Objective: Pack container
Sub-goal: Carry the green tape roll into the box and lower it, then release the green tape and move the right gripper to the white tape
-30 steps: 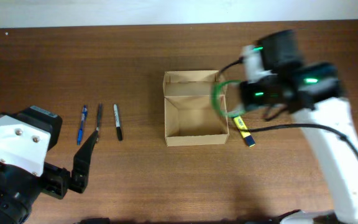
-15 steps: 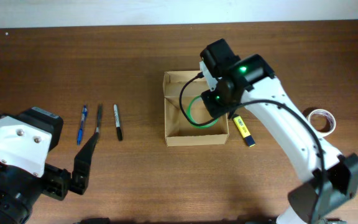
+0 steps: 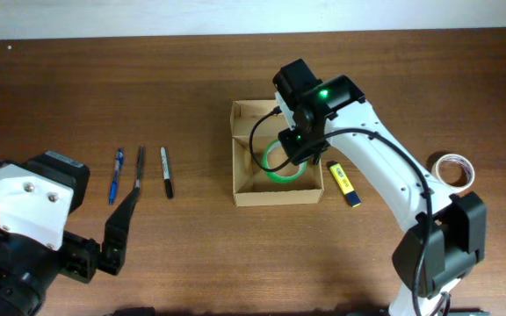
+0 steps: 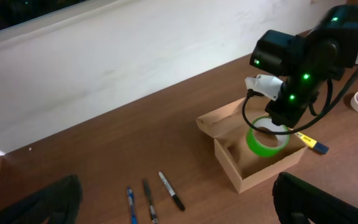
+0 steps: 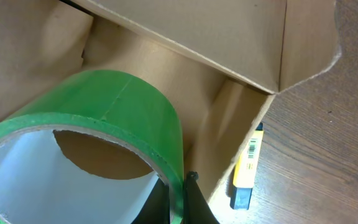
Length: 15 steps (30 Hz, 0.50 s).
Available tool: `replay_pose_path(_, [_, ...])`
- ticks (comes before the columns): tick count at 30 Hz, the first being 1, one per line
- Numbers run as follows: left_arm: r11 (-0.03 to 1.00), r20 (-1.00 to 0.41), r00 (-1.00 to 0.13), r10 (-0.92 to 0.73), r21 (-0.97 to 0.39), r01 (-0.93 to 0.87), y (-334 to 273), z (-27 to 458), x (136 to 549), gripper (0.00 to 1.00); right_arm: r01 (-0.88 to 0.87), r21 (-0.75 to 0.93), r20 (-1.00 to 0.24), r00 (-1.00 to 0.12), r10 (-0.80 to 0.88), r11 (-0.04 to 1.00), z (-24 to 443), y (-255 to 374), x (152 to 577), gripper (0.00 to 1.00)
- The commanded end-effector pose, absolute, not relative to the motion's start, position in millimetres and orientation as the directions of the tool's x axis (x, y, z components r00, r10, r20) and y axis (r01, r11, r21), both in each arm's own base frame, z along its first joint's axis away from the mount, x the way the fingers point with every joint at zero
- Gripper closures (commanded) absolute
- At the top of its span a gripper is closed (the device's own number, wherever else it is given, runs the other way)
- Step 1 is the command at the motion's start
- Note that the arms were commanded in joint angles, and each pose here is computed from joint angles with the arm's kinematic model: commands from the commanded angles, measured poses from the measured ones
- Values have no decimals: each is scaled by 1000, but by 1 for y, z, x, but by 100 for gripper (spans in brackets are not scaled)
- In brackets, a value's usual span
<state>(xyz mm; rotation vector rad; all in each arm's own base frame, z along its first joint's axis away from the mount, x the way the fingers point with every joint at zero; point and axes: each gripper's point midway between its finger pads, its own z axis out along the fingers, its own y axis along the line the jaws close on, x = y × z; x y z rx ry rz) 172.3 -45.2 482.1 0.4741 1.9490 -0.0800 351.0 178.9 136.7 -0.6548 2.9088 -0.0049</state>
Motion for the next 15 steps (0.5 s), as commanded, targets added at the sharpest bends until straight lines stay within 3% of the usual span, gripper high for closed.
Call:
replay_pose_path(1, [915, -888, -342, 306, 174, 365, -44, 481, 172, 1, -418, -61, -116, -899, -422, 907, 121, 169, 352, 96])
replay_pose_path(15, [915, -888, -344, 306, 173, 365, -44, 481, 172, 1, -363, -62, -82, -927, -367, 930, 102, 144, 354, 96])
